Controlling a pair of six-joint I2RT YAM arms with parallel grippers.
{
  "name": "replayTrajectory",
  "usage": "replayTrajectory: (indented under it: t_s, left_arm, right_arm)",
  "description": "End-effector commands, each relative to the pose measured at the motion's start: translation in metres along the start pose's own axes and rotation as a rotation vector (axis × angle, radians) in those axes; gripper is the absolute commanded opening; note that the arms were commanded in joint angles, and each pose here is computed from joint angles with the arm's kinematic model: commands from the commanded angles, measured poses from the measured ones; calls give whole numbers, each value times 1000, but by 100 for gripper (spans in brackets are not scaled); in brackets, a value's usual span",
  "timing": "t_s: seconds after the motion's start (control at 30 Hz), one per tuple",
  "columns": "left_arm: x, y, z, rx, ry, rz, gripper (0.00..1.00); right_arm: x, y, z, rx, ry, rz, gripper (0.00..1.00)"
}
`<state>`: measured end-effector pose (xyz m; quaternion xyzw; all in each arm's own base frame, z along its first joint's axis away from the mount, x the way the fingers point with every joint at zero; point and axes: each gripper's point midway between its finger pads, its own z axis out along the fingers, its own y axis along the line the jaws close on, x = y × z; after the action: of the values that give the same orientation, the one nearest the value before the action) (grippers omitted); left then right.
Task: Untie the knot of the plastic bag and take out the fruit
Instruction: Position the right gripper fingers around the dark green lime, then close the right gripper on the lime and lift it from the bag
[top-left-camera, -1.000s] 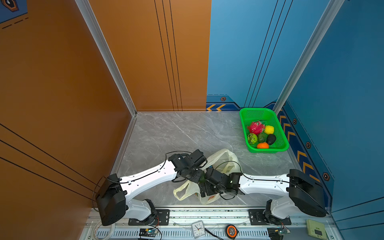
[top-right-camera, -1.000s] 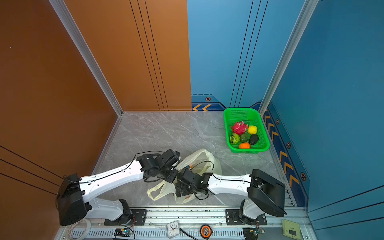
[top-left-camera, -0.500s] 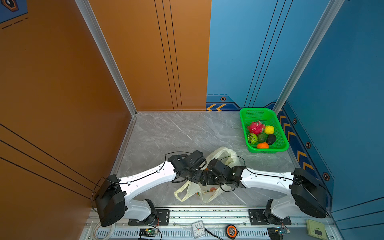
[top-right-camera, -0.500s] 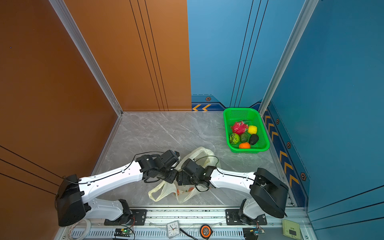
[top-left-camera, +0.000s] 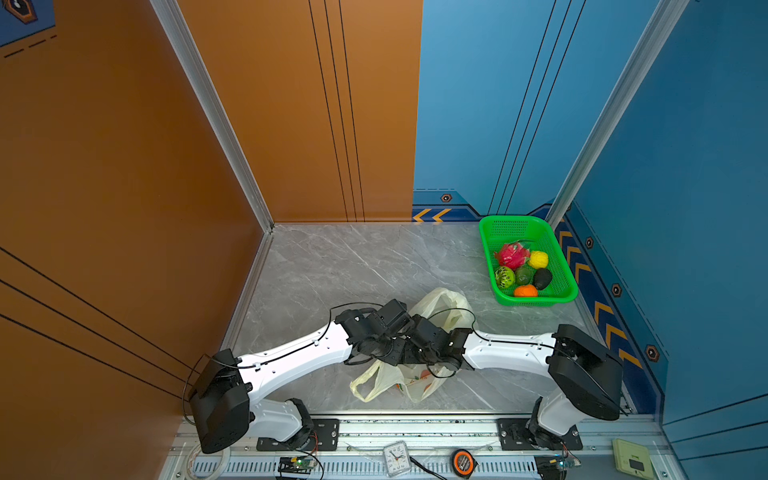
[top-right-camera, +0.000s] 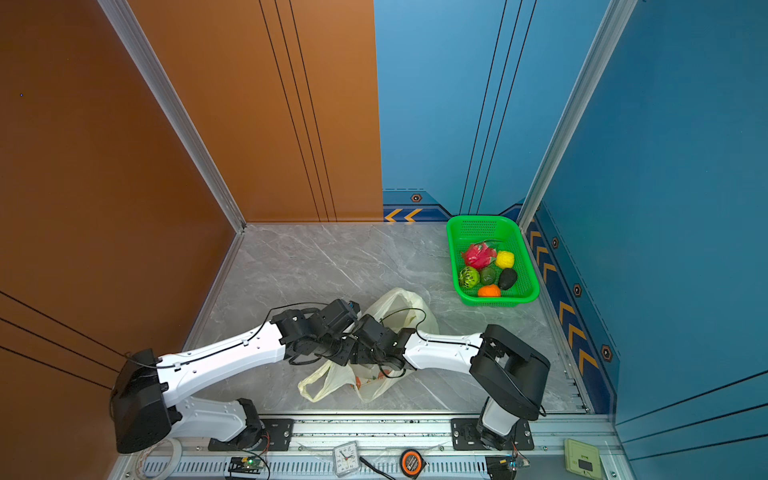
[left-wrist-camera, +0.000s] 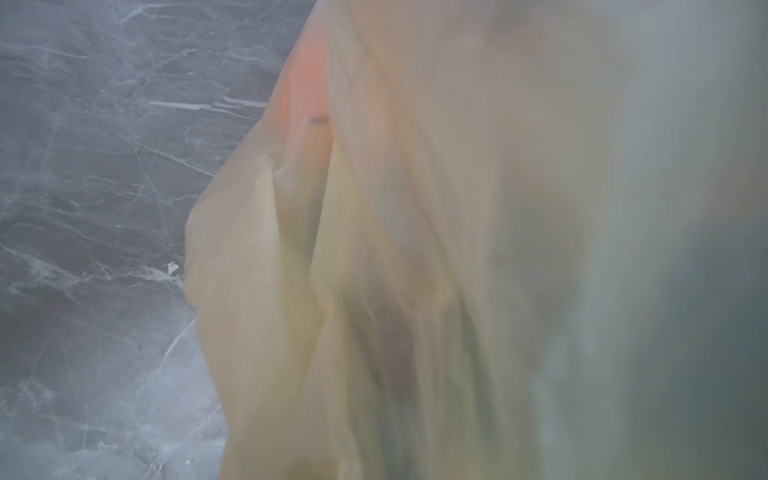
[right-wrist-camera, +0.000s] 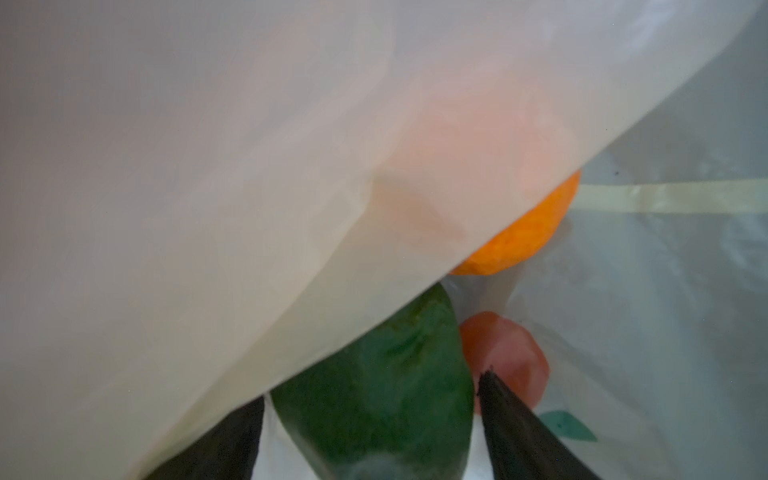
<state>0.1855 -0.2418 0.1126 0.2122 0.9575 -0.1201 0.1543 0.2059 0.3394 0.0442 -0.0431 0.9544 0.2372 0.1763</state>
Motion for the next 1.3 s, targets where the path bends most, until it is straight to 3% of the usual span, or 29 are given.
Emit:
replayTrajectory:
  t_s: [0.0,0.17,0.33,0.83,1.07,1.27]
  left_arm:
    - [-3,-2,-6,27,-18,8,0]
    - [-5,2,-9,25,-29,-4,0]
    - [-11,5,-11,16,-45,-21,0]
    - [-30,17,-16,9,-74,-64,0]
    - [-27,6,-18,36,-83,-31,0]
    - [-13,-5,-10,40,-75,4,0]
  right_arm:
    - [-5,-1,8,7,-11,18,71]
    - [-8,1,2,-2,-24,16,56]
    - [-7,3,-17,-6,-17,3,50]
    - [-4,8,-87,-52,-4,-39,50]
    - [-6,-27,-72,60,-19,-15,52]
    - [-18,-40,-48,76,-35,17,52]
